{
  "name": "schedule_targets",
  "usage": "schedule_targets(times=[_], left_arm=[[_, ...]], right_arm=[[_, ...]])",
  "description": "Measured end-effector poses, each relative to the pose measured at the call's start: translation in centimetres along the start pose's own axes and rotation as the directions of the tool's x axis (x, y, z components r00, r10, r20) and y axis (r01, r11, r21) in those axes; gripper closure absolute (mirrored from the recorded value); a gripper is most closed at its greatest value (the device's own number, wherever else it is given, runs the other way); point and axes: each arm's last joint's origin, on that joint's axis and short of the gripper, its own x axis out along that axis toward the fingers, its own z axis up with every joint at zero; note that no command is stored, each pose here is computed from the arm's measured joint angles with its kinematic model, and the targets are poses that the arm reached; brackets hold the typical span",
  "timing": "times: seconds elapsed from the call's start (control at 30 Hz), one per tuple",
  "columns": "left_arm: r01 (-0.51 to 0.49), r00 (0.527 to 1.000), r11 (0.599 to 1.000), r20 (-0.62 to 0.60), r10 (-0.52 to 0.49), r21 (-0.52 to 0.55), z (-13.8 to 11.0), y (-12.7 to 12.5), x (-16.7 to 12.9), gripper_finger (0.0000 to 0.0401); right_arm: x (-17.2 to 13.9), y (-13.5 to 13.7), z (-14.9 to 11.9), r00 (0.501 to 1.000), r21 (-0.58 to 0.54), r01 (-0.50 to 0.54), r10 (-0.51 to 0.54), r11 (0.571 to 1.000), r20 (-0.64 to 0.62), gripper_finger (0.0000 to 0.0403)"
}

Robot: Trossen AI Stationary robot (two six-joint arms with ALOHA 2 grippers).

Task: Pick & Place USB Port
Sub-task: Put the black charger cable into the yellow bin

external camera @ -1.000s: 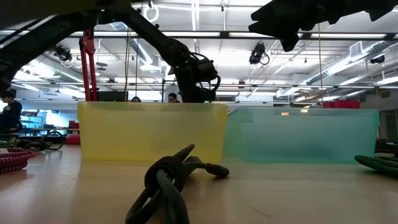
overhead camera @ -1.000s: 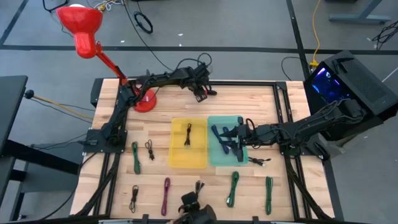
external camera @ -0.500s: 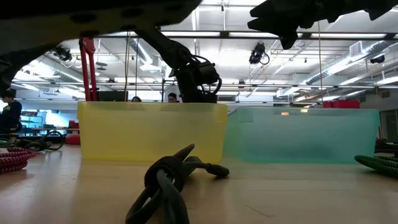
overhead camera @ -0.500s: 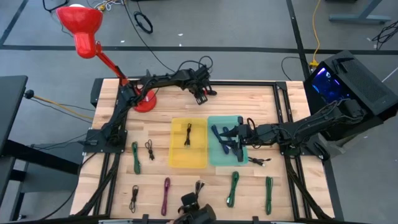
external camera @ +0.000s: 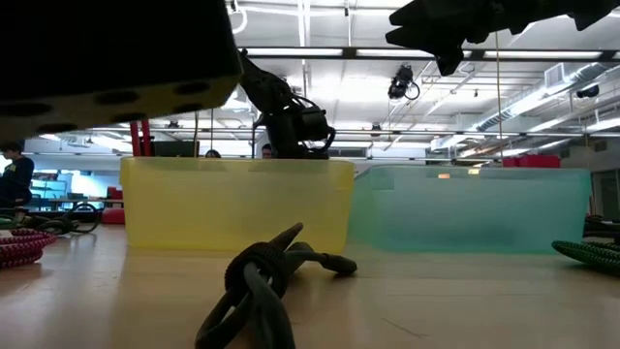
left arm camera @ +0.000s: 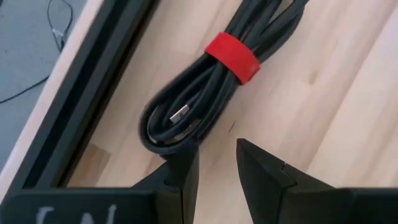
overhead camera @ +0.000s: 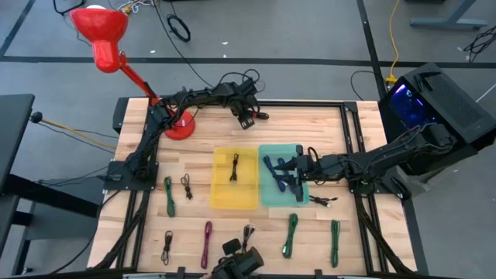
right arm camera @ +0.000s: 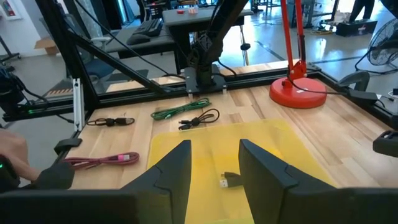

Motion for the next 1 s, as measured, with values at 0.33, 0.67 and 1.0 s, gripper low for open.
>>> schedule_targets(times=[0.33, 0.67, 1.0], left_arm=[[0.049, 0.999, 0.999, -0.013, -0.050, -0.011, -0.3, 0.5, 0.2, 0.0391], [0.099, 0.995, 0.995, -0.022, -0.099, -0.017, -0.4, 0.1, -0.4, 0.0391], [-0.091, 0.989, 0.996, 0.114, 0.091, -0.007, 1.4, 0.2, -1.8, 0.0370]], right_arm=[[0.0, 0.0, 0.0, 1.000, 0.008, -0.001, 0.001, 1.000, 0.001, 0.0266], [0.0, 0.0, 0.0, 1.000, -0.001, 0.011, -0.011, 1.000, 0.002, 0.0266], [0.0, -0.1, 0.0, 1.000, 0.006, 0.027, -0.027, 1.000, 0.000, 0.0266]])
